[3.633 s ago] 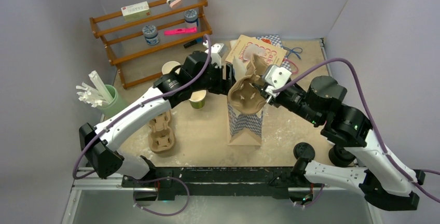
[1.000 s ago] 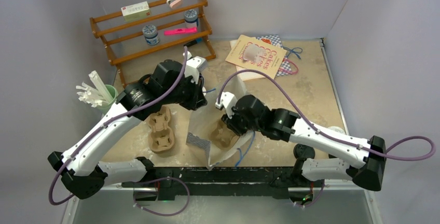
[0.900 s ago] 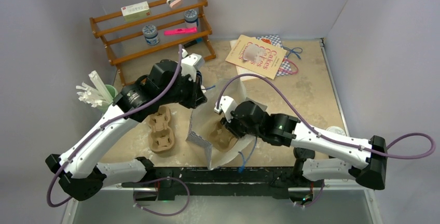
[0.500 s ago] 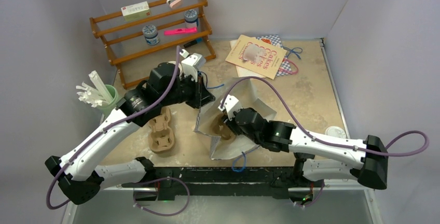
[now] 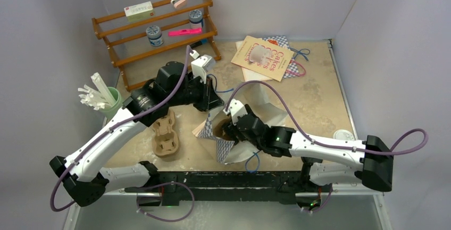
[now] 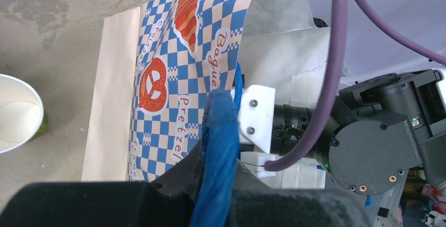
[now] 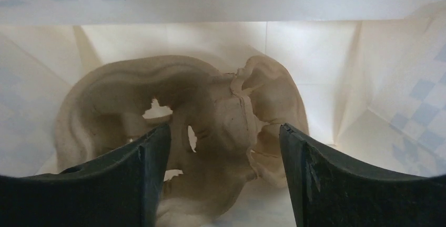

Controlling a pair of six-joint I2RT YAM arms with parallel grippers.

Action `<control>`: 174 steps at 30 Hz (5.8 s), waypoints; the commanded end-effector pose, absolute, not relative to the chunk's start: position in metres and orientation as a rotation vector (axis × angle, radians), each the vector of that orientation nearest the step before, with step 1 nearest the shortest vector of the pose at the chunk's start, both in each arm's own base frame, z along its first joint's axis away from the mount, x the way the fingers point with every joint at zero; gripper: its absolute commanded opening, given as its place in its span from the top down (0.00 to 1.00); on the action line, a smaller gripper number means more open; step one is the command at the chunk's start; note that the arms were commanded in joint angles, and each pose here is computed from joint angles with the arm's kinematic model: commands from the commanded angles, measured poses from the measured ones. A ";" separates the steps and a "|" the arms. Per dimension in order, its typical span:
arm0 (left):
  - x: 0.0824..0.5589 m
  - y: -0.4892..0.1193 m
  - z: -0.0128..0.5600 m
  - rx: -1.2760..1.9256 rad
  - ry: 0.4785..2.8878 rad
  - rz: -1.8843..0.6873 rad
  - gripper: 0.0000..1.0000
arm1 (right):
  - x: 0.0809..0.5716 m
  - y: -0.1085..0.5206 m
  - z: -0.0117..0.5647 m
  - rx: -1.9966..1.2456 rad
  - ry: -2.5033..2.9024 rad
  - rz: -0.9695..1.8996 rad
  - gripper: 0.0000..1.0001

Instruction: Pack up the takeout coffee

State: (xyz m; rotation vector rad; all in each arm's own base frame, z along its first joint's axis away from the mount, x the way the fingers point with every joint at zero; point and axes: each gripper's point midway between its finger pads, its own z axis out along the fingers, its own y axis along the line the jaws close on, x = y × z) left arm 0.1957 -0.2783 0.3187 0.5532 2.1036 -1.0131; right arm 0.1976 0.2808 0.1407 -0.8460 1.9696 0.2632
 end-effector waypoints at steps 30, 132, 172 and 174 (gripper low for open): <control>0.220 -0.291 0.373 0.485 2.007 -1.013 1.00 | 0.164 0.277 0.140 -1.020 2.093 0.514 1.00; 0.223 -0.333 0.325 0.414 1.865 -1.269 1.00 | 0.274 0.181 0.211 0.058 2.324 0.299 0.90; 0.209 -0.279 0.433 0.275 1.900 -1.110 0.59 | 0.242 0.127 0.325 0.229 2.264 0.187 0.21; 0.217 -0.299 0.440 0.347 1.898 -1.133 0.65 | 0.238 0.129 0.316 0.256 2.289 0.208 0.26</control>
